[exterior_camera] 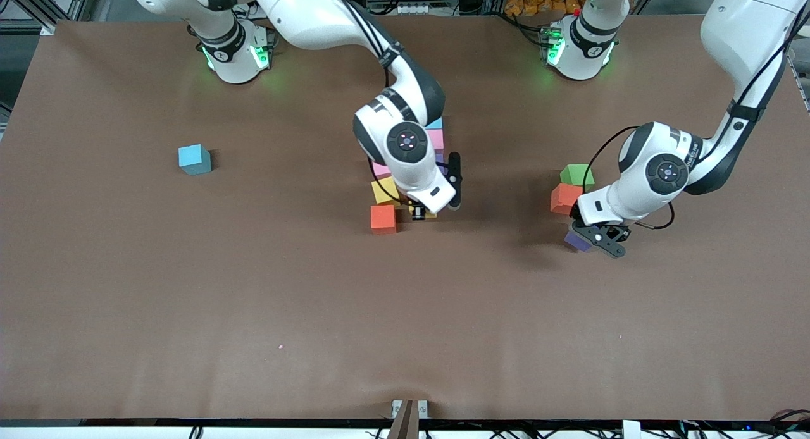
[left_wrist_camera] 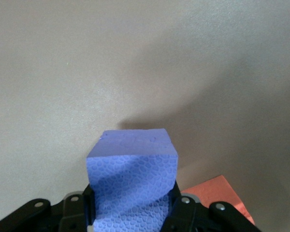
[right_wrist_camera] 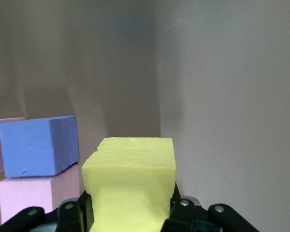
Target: Form number 2 with 11 blocks
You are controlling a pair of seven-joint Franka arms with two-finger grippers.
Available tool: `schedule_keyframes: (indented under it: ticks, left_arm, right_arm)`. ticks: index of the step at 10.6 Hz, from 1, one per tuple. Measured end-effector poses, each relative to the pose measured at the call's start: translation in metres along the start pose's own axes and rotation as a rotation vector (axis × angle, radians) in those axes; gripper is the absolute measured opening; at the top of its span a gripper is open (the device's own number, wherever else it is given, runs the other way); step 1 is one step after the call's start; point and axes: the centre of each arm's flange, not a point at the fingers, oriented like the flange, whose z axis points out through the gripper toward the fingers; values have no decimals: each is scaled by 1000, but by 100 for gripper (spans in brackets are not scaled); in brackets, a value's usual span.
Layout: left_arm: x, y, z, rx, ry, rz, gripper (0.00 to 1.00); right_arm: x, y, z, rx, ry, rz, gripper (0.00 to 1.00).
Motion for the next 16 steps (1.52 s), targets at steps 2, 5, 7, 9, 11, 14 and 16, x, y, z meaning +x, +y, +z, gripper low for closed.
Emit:
schedule_keyframes:
  ticks: [2,5,7,9,11,14,16]
  left_arm:
    - [7,1,-7,-5,19,-21,56]
    - [28,3,-30,4,72,-25,55]
    - [41,10,-39,-34,100,-68,55]
    - [53,25,-44,-57,115,-105,55]
    - [65,44,-49,-60,123,-120,55]
    - [78,64,-52,-67,132,-115,55]
    - [86,70,-51,-76,140,-105,55]
  right_arm:
    - [-1,8,16,-7,-15,8,58]
    - [-3,13,25,-21,-43,-2,58]
    - [-5,14,30,-26,-62,-9,58]
    - [-9,16,39,-32,-88,-16,58]
    - [-12,18,43,-38,-104,-19,58]
    - [-13,19,44,-46,-119,-28,58]
    - [-14,19,45,-47,-124,-29,58]
